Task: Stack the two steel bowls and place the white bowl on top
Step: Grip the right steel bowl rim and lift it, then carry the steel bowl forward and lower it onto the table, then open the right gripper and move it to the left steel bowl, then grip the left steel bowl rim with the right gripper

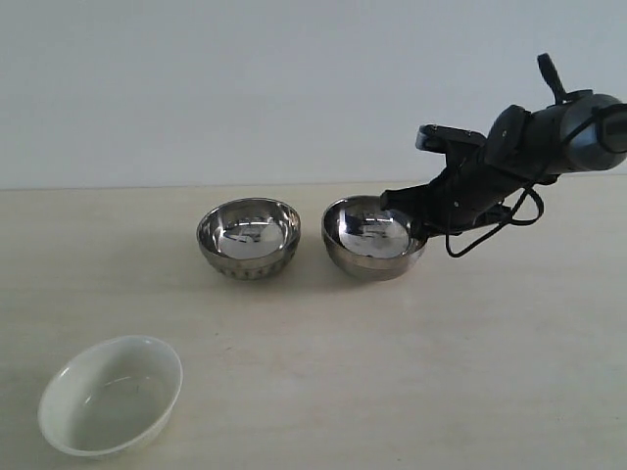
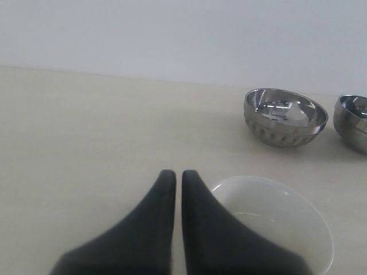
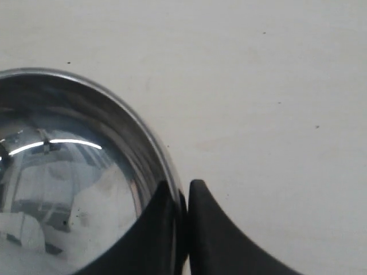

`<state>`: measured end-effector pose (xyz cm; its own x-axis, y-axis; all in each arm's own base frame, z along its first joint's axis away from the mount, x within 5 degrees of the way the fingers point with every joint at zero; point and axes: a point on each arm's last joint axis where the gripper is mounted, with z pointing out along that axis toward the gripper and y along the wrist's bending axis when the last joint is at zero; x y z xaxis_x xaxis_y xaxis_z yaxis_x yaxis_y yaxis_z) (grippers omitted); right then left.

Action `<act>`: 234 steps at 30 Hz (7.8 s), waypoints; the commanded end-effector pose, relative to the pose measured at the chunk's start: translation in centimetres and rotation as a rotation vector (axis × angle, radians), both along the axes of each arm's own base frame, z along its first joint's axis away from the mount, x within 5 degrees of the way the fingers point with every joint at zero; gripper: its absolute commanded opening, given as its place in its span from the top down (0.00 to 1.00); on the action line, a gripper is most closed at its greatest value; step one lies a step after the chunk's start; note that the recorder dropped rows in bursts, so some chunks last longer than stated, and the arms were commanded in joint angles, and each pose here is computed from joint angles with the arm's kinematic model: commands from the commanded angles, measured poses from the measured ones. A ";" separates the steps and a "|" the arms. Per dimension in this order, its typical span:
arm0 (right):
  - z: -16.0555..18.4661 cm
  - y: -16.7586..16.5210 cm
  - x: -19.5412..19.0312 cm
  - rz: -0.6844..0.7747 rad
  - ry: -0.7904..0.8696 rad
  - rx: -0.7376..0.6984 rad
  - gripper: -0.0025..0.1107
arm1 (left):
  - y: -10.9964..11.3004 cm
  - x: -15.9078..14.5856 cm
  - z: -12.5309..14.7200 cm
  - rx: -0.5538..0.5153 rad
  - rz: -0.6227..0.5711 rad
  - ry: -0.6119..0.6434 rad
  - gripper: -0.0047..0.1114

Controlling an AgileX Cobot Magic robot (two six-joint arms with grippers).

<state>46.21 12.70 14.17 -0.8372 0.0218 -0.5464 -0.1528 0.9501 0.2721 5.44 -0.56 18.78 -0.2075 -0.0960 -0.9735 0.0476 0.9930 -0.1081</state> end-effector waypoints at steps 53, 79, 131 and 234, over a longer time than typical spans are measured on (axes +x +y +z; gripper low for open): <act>10.1 4.7 -18.5 0.179 0.018 0.059 0.98 | 0.0 0.0 -0.1 -0.005 0.006 0.001 0.93; 1.0 8.7 -16.0 0.133 0.040 0.026 0.98 | 0.0 0.0 -0.1 -0.005 0.006 -0.001 0.93; 0.3 10.1 -15.6 0.132 -0.070 0.040 0.86 | 0.0 0.0 -0.1 -0.005 0.006 -0.001 0.93; 3.5 15.0 -1.1 0.096 -0.137 0.015 0.98 | 0.0 0.0 -0.1 -0.005 0.006 -0.001 0.93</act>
<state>45.25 28.16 14.77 -0.7739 -0.0679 -0.6297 -0.2793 0.9289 0.2432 5.44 -0.56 18.78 -0.2075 -0.0960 -0.9735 0.0476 0.9930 -0.1081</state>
